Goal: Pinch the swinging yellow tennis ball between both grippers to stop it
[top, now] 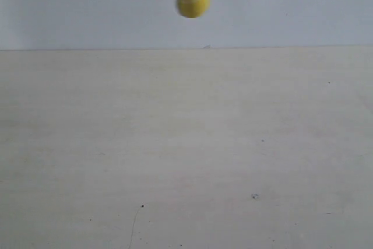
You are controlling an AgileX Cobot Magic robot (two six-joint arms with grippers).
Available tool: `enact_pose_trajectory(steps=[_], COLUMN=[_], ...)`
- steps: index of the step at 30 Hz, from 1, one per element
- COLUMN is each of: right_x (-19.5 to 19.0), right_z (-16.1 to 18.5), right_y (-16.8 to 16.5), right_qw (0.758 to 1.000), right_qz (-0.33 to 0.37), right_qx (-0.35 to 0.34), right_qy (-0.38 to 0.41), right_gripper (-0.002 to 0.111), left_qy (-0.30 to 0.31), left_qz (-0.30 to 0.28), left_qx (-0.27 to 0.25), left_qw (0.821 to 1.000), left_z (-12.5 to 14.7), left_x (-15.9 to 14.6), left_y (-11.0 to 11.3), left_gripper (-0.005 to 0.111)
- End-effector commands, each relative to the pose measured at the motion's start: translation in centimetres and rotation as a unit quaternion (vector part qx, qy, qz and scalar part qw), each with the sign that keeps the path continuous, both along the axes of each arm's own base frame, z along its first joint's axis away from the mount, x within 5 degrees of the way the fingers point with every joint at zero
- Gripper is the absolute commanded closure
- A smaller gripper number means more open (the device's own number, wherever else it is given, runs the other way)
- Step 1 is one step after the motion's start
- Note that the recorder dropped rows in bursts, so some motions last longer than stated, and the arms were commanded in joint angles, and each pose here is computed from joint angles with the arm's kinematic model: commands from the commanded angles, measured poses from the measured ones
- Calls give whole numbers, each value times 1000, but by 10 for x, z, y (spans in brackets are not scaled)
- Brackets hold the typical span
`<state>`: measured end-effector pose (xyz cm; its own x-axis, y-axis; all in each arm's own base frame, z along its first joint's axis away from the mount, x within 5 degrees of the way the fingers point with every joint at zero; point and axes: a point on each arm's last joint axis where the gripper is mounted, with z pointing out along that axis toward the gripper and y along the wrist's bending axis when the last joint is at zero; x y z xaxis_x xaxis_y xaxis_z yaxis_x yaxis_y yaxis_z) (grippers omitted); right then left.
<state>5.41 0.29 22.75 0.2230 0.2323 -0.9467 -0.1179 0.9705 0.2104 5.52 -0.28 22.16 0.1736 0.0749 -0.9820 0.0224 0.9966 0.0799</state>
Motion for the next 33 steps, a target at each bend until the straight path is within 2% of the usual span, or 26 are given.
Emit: enact_pose_trajectory(steps=[1,3,4,5,6,7,11,13,15,18,21,23,25,27,33], right_x=[-1,-2,-2,-4,-7,-9,-14,-10,3,27,52,69,83,96,124], right_z=[3,5,7,10,17,21,56,84,110,128,127,118,106,92,52], right_y=[0,-1,-1,-1,-1,-1,-1,1,6,12,16,19,22,26,40], right_qw=[999,999,999,998,995,992,985,983,985,993,997,995,991,986,958], right_qz=[8,6,5,3,0,-1,5,13,24,39,46,51,62,77,150], right_qx=[37,33,29,20,8,7,26,25,-7,-41,-56,-85,-105,-127,-195], right_qy=[-16,-29,-40,-58,-100,-127,-171,-183,-171,-104,-24,13,46,78,147], right_gripper=[108,108,108,108,108,108,108,108,108,108,108,108,108,108,108], left_qy=[-66,-93,-103,-118,-146,-162,-155,-158,-148,-89,-14,32,73,114,188], left_qz=[-26,-48,-53,-61,-76,-83,-92,-104,-107,-106,-129,-160,-179,-174,-180], left_qx=[-35,-75,-61,-25,-1,1,-18,-29,-37,-33,-10,22,30,42,68], left_qw=[997,992,991,991,986,983,983,982,983,990,991,986,981,977,963], left_z=[11,16,18,20,24,31,54,76,102,117,113,104,94,83,58], left_x=[-3,-5,-6,-7,-10,-12,-4,4,17,38,61,74,84,95,117], left_y=[-3,-5,-6,-9,-13,-14,-15,-16,-17,-17,-23,-30,-33,-32,-33], left_gripper=[102,102,102,102,102,102,102,102,102,102,102,102,102,102,102])
